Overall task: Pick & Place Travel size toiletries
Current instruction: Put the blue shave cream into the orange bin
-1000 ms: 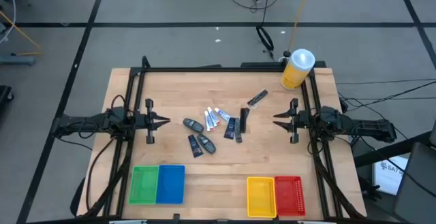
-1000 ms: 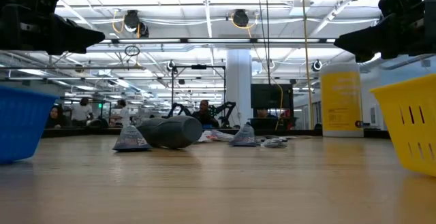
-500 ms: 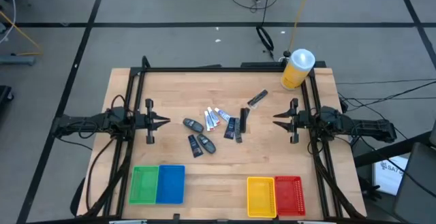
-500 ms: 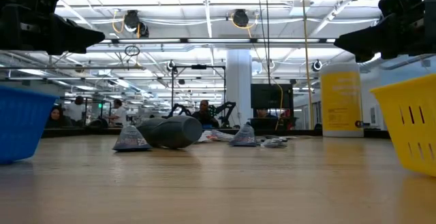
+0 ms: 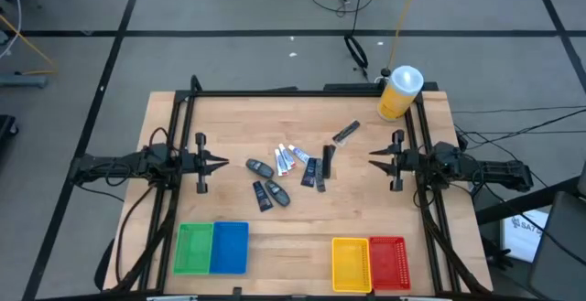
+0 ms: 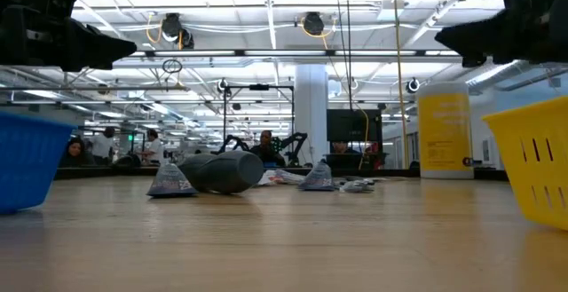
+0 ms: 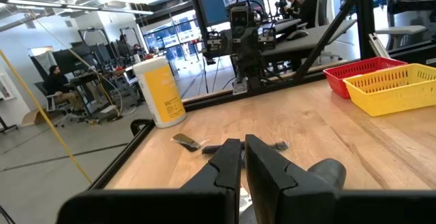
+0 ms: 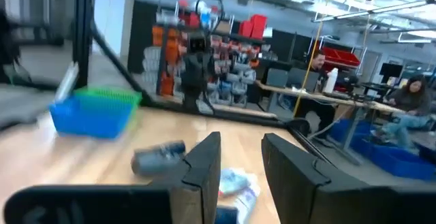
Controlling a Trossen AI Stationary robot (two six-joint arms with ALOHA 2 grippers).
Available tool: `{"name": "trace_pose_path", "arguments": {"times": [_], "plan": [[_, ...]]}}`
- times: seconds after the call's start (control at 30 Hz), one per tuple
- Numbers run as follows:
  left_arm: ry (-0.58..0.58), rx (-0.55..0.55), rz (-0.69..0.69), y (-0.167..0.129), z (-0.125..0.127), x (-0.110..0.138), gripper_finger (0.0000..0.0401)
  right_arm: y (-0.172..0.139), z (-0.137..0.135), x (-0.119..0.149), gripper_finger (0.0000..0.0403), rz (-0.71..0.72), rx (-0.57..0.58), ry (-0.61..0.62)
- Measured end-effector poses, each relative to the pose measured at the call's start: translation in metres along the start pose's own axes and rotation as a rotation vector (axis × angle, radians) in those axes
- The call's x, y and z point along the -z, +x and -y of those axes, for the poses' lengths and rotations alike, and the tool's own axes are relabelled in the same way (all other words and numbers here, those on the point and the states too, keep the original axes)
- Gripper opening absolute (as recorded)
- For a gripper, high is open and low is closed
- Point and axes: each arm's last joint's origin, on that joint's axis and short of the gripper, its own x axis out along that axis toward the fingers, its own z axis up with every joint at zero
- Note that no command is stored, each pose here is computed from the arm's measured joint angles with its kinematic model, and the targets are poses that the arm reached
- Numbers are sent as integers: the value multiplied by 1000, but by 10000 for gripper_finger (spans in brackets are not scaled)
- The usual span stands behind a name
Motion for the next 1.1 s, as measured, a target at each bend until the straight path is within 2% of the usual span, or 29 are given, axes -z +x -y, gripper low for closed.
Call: {"name": "trace_pose_path", "arguments": {"times": [0.1,0.17,0.27,0.4,0.57,0.7,0.77,0.83,0.93,1.0,1.1], "plan": [[0,0,0,0,0,0,26,0,1,-3,100,29,4,280],[0,0,-1,0,0,0,26,0,1,-3,100,34,8,422],[0,0,0,0,0,0,26,3,1,2,100,-19,31,518],[0,0,0,0,0,0,26,11,-1,9,100,-99,39,565],[0,0,0,0,0,0,26,26,-4,24,100,-239,40,521],[0,0,0,0,0,0,26,35,-9,43,101,-417,29,423],[0,0,0,0,0,0,26,48,-10,41,108,-486,13,349],[0,-1,0,0,0,0,26,68,-9,28,124,-464,-13,268],[0,0,0,0,0,0,26,95,-9,27,161,-531,-85,167],[0,1,-1,0,0,0,26,114,-8,24,190,-550,-153,130],[0,1,-1,0,0,0,26,148,-2,15,231,-503,-243,76]]}}
